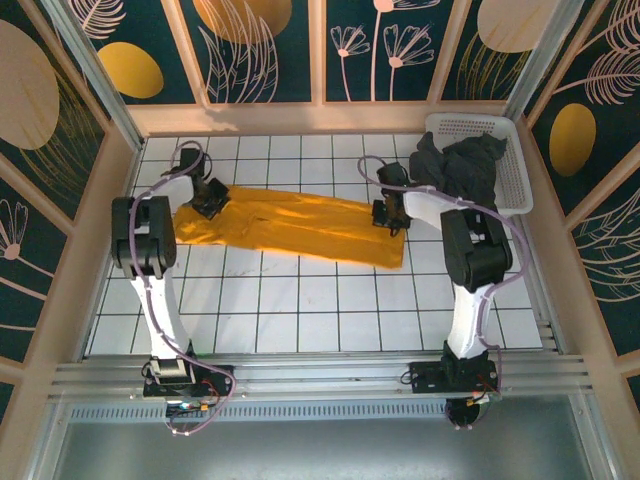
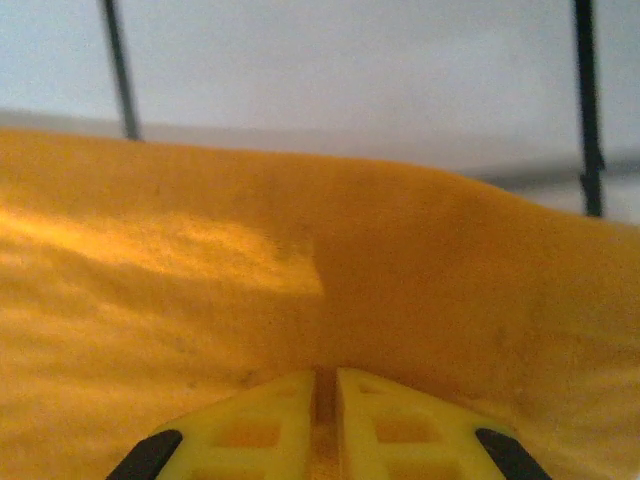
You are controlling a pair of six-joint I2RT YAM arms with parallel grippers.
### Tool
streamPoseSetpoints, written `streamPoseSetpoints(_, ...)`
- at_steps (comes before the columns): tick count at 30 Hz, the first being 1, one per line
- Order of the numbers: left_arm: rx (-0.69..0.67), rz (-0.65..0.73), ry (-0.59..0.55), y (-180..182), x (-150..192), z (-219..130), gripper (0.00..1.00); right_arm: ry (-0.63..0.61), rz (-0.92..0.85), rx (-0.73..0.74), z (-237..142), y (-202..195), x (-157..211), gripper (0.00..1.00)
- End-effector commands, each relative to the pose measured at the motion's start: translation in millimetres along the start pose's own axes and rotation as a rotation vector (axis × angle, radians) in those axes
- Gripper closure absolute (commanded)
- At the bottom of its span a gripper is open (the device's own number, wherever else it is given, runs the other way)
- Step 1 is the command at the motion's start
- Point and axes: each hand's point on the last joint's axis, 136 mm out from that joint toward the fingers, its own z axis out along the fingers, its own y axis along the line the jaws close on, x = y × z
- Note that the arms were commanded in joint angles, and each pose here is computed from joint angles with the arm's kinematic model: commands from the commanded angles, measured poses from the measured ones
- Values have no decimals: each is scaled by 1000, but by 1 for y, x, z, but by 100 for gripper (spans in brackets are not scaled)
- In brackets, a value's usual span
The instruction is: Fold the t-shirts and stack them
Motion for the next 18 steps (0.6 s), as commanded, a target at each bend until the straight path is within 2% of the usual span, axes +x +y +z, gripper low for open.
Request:
streamPoseSetpoints(1,122,46,74,-51,17,35,98,195,21,101,-12,-24,85,86)
streamPoseSetpoints(4,254,92,105,-109,28,62,98,231,8,72,-29,-11,129,85)
streamPoseSetpoints(7,382,144,147,-171,49,85,98,300,-29,-16,-44,22,178,84)
streamPoseSetpoints(11,555,161,207,-233,84,106,97,374,-82,-149,-56,69,227,83)
streamPoseSetpoints(15,710,135,228,-272,105,110,92,391,-122,-278,-57,121,234,80)
streamPoseSetpoints(18,768,158,199,-291,105,90,83,364,-151,-331,-63,150,220,72)
